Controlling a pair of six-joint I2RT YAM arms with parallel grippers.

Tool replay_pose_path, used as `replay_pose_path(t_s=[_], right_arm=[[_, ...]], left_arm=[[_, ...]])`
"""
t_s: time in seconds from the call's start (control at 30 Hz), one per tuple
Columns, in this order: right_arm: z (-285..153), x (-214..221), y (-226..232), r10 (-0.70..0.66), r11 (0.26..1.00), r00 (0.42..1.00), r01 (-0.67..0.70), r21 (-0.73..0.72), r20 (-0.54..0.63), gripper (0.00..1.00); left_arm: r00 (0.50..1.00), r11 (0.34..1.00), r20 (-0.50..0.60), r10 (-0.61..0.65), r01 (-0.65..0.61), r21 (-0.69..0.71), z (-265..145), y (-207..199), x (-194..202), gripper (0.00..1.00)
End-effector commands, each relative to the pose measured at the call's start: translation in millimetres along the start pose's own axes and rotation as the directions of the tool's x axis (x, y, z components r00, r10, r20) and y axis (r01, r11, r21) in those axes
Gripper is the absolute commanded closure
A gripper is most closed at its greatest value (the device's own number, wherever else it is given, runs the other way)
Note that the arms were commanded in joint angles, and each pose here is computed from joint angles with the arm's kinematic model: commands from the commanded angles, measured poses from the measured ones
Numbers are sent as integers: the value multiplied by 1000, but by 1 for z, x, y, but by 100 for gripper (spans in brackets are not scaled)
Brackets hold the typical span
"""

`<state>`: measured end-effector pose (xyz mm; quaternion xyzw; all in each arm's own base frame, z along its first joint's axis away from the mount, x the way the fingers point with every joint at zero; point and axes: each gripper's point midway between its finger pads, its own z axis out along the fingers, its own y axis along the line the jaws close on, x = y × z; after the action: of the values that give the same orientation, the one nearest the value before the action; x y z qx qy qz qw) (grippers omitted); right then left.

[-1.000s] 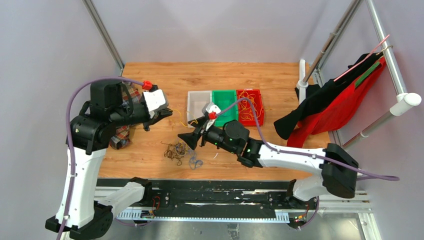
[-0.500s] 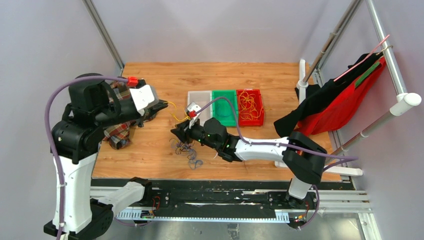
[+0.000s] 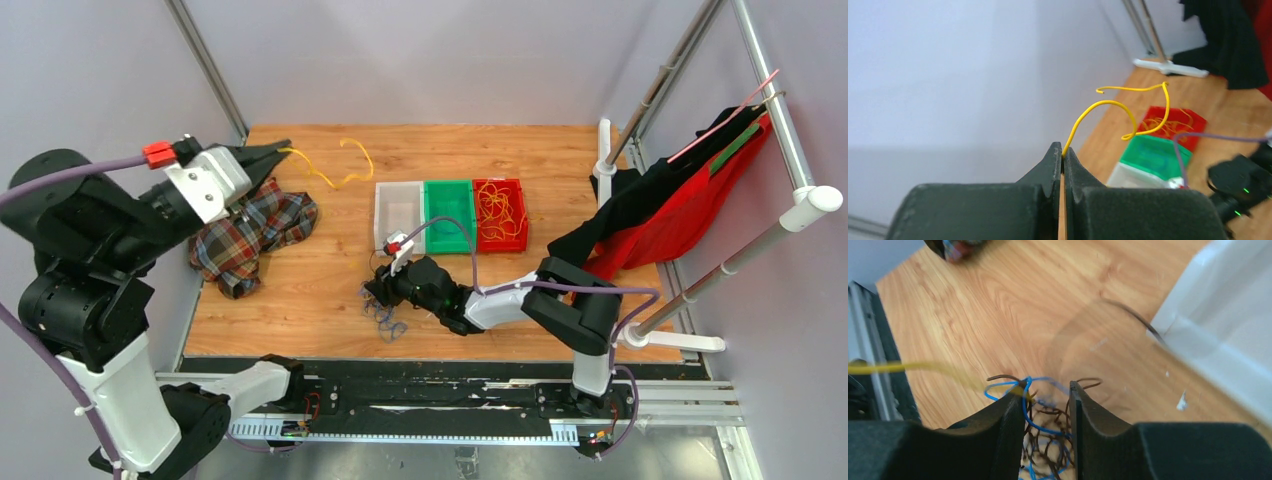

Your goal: Untangle the cables

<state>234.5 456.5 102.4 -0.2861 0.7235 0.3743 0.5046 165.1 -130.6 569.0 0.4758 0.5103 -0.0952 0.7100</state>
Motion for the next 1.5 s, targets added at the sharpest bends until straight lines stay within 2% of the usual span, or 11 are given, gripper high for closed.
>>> replay_pose_path(t_s=[0.0,0.13,0.27,0.43,0.47,0.57,0.7,0.97,1.13,1.27,1.47], right_arm=[[-2,37,-18,33,998,998,-30,58,-59,62],[-5,50,-23,27,997,996,-21,75,-85,59],[-9,56,-23,27,997,995,-20,70,-100,58],[-12,58,-23,20,998,994,-13,66,-109,57],[-12,58,-22,21,998,994,-15,62,-108,57],[-13,38,-16,22,999,997,-18,50,-71,51],[-21,-20,-3,-2,1000,1000,2,31,22,34],[-64,-163,57,-111,981,963,146,-126,246,32],[-92,-221,90,-179,944,907,268,-194,382,32],[-96,-248,91,-219,939,879,308,-154,423,32],[-94,-246,94,-204,939,897,292,-180,392,34]], left_arm=[[985,945,122,121,-76,-317,-16,65,-52,100],[950,835,200,241,-97,-542,-40,106,-87,100],[919,761,236,316,-98,-641,-57,125,-113,100],[876,623,298,380,-5,-782,-88,152,-141,100],[875,625,301,379,-2,-781,-87,153,-141,100],[889,705,295,350,-42,-708,-71,140,-135,99],[916,804,277,290,-76,-589,-47,115,-109,100],[961,951,235,147,-72,-301,-14,52,-58,100],[976,987,216,21,14,-162,0,23,-32,100],[975,991,211,-73,94,-92,8,10,-22,100],[973,991,216,-82,102,-82,10,10,-24,100]])
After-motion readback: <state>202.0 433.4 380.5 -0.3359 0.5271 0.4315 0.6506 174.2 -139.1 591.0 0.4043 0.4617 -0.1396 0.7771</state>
